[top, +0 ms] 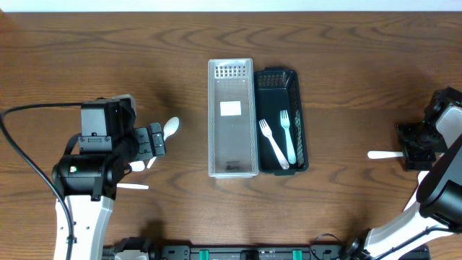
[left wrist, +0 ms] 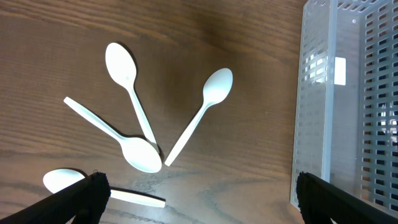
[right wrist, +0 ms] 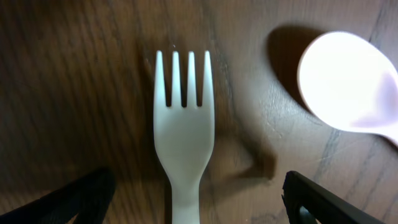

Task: Pack container
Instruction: 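Place the second fork into the dark green basket with right gripper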

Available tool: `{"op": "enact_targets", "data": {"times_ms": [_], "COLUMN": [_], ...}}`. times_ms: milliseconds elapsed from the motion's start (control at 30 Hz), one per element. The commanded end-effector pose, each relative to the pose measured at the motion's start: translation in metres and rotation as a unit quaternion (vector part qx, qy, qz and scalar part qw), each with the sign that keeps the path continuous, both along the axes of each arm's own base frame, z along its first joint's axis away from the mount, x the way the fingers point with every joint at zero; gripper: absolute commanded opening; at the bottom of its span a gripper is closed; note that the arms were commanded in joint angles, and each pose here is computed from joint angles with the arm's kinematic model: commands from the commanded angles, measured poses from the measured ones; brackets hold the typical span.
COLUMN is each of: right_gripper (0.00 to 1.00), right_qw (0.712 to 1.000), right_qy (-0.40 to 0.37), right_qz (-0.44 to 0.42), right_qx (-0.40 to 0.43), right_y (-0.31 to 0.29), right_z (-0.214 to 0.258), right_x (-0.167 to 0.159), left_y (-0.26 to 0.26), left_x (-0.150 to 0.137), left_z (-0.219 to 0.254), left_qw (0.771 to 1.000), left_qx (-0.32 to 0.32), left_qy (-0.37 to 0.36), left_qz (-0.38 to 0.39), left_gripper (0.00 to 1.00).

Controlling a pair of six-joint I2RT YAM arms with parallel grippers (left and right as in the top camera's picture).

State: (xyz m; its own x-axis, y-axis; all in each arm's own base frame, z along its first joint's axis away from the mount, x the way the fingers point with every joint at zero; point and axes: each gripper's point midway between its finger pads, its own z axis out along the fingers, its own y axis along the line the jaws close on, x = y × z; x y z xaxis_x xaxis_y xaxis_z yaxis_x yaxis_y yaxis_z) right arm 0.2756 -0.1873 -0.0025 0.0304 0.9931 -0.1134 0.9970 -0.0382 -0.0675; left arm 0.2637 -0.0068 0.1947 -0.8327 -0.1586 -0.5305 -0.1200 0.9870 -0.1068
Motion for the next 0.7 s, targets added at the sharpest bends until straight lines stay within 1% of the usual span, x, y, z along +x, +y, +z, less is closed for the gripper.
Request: {"op": "enact_targets", "data": {"times_ms": [0, 67, 133, 167, 267, 333, 433, 533, 633, 667], "right_gripper": [0.85, 0.76, 0.57, 0.51, 0.44, 0.41, 0.31, 0.25, 0.13, 0.12], "right_qw": [0.999, 0.998, 0.998, 0.998, 0.998, 0.997, 0.996, 0.996, 0.995, 0.995], "right_qy": [0.043, 0.048, 0.048, 0.048, 0.050, 0.046, 0.042, 0.041, 0.042, 0.044], "right_qz": [0.020, 0.026, 0.034, 0.037, 0.040, 0.047, 0.061, 0.064, 0.069, 0.071], "right_qx": [0.015, 0.018, 0.021, 0.022, 0.025, 0.032, 0.041, 0.046, 0.049, 0.050], "right_y": [0.004, 0.005, 0.006, 0.007, 0.009, 0.012, 0.016, 0.017, 0.019, 0.020], "right_z": [-0.023, -0.025, -0.025, -0.026, -0.025, -0.026, -0.026, -0.026, -0.026, -0.026], "right_x": [-0.014, -0.015, -0.015, -0.015, -0.015, -0.013, -0.011, -0.010, -0.011, -0.011], "left_y": [0.001, 0.001, 0.001, 0.001, 0.001, 0.001, 0.001, 0.001, 0.001, 0.001], "left_x": [0.002, 0.002, 0.002, 0.002, 0.002, 0.002, 0.002, 0.002, 0.002, 0.002], "left_z": [0.006, 0.006, 0.006, 0.006, 0.006, 0.006, 0.006, 0.006, 0.006, 0.006], "left_qw": [1.000, 1.000, 1.000, 1.000, 1.000, 1.000, 1.000, 1.000, 1.000, 1.000], "left_qx": [0.002, 0.002, 0.002, 0.002, 0.002, 0.002, 0.002, 0.002, 0.002, 0.002], "left_qy": [-0.008, -0.008, -0.008, -0.008, -0.008, -0.008, -0.008, -0.008, -0.008, -0.008], "left_qz": [0.000, 0.000, 0.000, 0.000, 0.000, 0.000, 0.000, 0.000, 0.000, 0.000], "left_gripper": [0.98, 0.98, 0.98, 0.98, 0.98, 0.98, 0.98, 0.98, 0.98, 0.98]}}
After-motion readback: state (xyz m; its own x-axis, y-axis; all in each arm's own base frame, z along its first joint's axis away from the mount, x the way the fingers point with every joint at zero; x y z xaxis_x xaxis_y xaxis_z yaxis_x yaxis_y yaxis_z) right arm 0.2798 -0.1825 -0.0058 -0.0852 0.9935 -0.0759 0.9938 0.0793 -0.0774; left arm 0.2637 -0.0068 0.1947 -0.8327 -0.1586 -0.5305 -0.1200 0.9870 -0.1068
